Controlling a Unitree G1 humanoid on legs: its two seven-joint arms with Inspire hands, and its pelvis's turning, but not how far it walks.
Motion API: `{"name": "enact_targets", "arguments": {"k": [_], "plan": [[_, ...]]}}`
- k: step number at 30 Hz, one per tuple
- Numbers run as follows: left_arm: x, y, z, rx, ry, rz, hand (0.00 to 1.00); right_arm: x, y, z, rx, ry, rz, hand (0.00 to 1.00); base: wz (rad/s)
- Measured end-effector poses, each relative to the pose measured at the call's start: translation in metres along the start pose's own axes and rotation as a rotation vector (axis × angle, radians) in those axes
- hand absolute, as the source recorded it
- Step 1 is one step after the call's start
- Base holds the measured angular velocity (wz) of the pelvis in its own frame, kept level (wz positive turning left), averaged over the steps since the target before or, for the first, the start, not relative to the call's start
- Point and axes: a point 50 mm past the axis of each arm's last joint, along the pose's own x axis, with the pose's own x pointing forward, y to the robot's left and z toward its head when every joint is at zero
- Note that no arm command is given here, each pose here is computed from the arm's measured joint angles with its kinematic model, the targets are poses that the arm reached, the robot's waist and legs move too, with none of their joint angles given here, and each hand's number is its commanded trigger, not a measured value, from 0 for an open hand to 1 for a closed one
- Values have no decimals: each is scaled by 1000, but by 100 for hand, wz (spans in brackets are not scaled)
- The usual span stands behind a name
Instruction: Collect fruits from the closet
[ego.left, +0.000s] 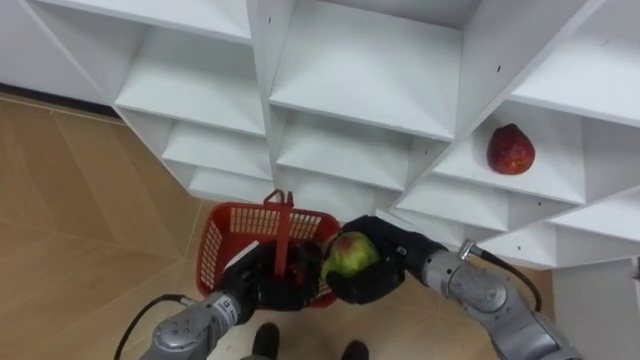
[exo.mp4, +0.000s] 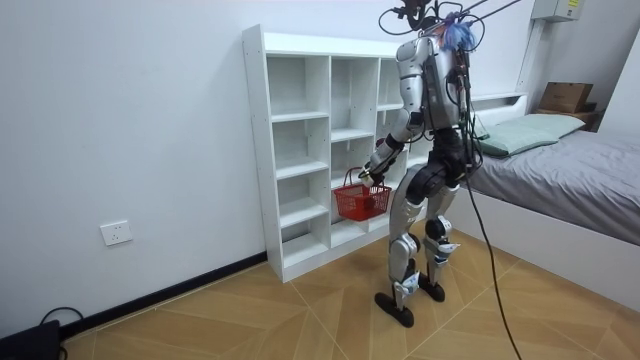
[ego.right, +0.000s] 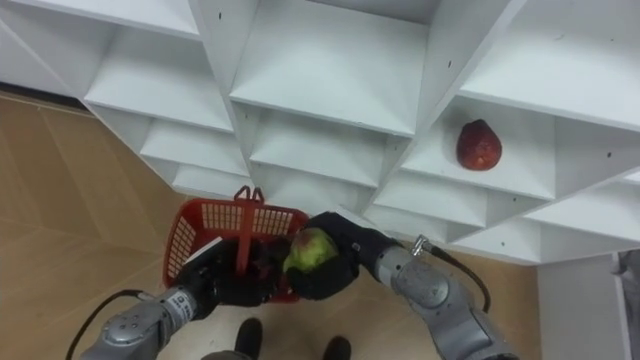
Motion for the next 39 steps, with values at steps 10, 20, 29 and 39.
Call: {"name": "enact_targets", "arguments": {"k": [10, 20, 29, 39], "plan": [[2, -3, 2, -6, -10, -30, 100, 0, 1, -19, 15, 83, -25, 100, 0], [7, -20, 4, 1, -20, -113, 100, 4, -3, -16, -45, 88, -83, 100, 0], [9, -21, 11, 6, -48, -122, 100, 7, -6, -12, -57, 76, -127, 100, 0], [10, -25, 15, 8, -68, -134, 100, 7, -8, -11, -58, 75, -139, 100, 0]]}}
